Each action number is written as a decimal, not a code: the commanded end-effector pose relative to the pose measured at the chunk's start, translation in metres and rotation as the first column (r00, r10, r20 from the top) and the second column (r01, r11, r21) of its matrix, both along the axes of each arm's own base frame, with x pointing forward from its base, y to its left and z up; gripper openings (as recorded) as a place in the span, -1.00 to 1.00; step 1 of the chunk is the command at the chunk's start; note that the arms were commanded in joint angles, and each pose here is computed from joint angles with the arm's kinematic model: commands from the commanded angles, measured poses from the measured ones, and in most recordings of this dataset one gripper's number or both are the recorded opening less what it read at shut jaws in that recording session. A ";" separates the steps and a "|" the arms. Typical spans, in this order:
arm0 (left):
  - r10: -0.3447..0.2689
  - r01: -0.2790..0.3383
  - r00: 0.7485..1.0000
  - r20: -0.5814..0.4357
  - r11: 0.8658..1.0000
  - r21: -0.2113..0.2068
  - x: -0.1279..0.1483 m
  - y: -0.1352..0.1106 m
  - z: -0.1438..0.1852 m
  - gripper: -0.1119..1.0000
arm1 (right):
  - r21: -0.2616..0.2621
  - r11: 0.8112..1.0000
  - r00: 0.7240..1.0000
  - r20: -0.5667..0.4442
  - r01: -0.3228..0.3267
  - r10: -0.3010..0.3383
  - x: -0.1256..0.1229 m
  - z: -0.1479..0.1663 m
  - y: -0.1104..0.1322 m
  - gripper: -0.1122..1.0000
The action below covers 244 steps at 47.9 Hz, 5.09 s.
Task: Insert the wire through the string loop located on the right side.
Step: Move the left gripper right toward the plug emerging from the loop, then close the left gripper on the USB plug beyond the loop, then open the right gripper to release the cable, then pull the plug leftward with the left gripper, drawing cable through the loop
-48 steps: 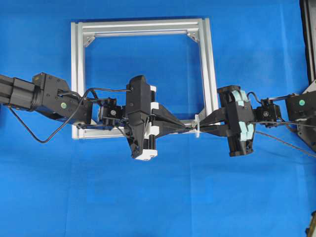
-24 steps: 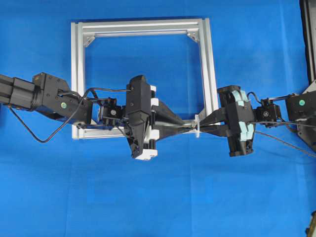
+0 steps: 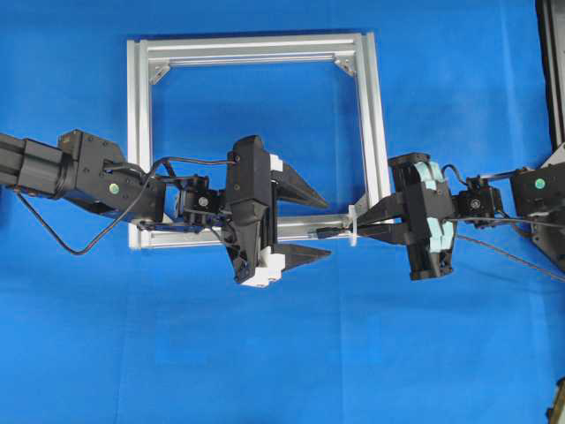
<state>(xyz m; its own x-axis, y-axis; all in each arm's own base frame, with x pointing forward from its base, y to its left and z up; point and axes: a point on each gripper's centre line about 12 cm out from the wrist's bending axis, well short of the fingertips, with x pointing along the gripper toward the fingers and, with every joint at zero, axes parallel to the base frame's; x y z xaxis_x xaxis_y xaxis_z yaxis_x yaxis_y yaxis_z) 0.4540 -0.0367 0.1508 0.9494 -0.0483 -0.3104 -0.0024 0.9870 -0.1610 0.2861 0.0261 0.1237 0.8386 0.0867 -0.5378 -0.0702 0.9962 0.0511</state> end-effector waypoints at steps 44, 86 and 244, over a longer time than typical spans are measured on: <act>0.003 -0.003 0.999 -0.043 1.000 -0.005 0.016 -0.002 -0.033 0.77 | 0.006 1.000 1.000 0.030 0.005 -0.005 0.005 0.008 0.000 -0.85; 0.015 -0.015 0.999 -0.038 1.000 -0.016 0.016 0.001 -0.032 -0.54 | 0.006 1.000 1.000 0.029 0.005 -0.005 0.005 0.007 0.000 -0.85; -0.053 0.054 0.988 -0.144 0.999 0.000 -0.207 0.003 -0.032 -0.11 | 0.010 1.000 0.999 -0.035 0.011 -0.010 0.002 0.004 0.001 0.58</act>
